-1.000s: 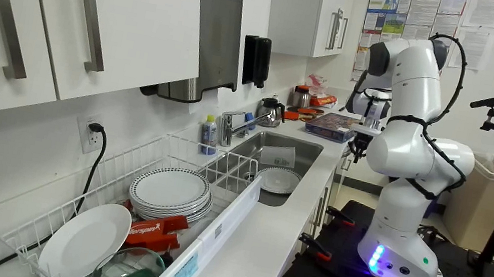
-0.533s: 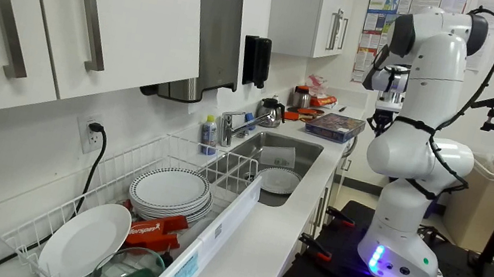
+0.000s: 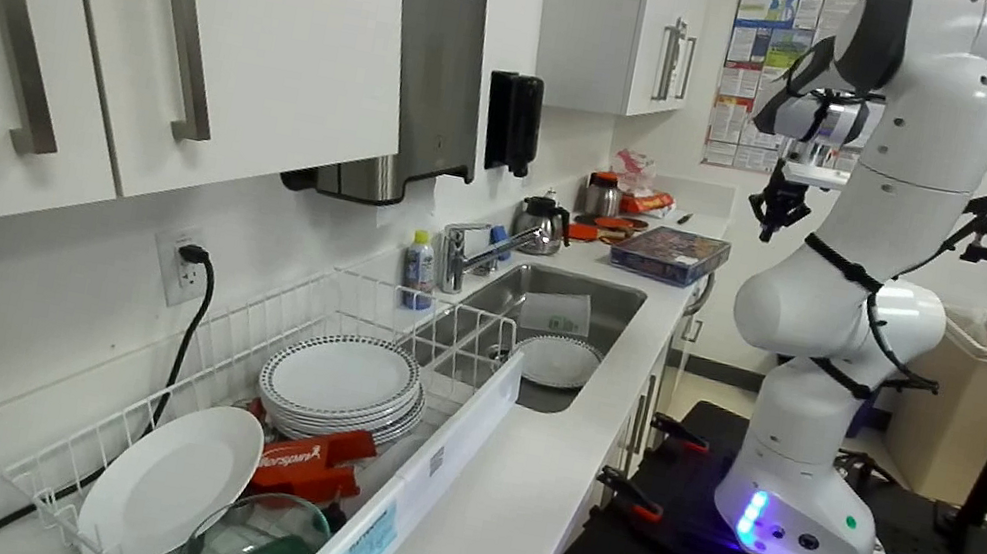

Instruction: Close the cupboard below the sink

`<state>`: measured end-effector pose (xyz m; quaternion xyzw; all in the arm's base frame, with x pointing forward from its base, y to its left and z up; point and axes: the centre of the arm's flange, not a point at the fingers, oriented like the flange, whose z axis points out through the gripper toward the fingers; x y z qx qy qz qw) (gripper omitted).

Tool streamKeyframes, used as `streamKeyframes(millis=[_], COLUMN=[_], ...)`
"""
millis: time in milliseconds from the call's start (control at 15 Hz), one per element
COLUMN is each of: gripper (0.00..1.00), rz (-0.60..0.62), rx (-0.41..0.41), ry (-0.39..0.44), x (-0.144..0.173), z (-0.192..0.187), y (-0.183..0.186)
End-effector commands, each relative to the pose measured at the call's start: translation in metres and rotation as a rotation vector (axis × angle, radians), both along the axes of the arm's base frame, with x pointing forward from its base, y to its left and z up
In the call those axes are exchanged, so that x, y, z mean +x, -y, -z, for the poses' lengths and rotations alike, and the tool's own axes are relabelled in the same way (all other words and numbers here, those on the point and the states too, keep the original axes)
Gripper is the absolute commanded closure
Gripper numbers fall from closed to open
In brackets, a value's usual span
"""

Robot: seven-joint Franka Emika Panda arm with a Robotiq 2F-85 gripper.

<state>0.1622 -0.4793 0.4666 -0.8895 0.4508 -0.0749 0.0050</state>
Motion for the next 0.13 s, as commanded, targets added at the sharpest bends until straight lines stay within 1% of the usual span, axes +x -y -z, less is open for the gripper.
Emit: streamKeyframes(millis=[0,67], gripper=[1.0,1.0], rz=[-0.08,-0.094], rx=[0.012,0.015], ry=[0.018,0.022], x=[-0.0102,-0.0102], z=[-0.0085,-0.0084], y=[-0.0283,-0.0316])
